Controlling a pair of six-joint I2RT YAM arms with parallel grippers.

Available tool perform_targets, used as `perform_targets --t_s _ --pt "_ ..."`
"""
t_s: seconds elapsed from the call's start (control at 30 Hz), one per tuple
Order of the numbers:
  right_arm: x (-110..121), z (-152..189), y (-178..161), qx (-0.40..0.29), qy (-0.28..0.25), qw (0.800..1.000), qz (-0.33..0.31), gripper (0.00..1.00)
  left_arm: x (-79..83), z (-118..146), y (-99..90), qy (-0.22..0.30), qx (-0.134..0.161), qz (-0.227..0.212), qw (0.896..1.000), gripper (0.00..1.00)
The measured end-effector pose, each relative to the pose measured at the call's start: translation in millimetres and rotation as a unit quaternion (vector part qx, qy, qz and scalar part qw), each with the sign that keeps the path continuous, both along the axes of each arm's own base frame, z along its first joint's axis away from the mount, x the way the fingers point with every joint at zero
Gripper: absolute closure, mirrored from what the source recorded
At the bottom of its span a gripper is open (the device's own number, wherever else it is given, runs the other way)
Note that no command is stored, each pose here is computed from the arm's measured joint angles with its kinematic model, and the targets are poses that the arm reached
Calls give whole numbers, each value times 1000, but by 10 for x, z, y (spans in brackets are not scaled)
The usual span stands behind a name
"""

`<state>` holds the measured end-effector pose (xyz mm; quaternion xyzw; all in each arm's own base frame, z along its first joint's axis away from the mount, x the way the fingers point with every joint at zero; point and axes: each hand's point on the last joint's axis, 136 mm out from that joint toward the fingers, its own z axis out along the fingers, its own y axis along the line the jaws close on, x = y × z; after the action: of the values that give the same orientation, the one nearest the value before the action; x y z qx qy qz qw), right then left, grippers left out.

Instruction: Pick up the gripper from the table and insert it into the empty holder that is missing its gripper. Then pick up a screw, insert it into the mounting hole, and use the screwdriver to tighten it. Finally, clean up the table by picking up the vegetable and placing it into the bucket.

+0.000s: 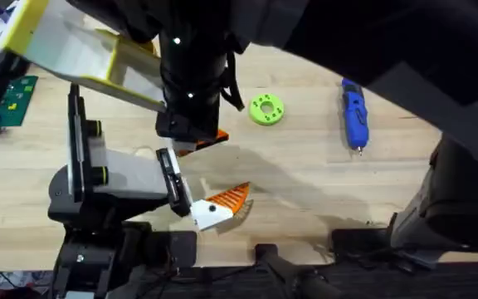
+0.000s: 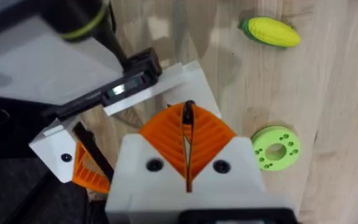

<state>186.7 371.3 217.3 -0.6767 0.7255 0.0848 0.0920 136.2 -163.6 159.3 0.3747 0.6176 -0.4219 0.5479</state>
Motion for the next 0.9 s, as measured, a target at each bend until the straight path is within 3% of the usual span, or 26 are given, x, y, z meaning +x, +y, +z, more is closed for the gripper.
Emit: perform_targets --t_s 0.9 --pt "27 -86 49 -3 2 1000 0 989 0 -1 0 5 -2 0 1000 13"
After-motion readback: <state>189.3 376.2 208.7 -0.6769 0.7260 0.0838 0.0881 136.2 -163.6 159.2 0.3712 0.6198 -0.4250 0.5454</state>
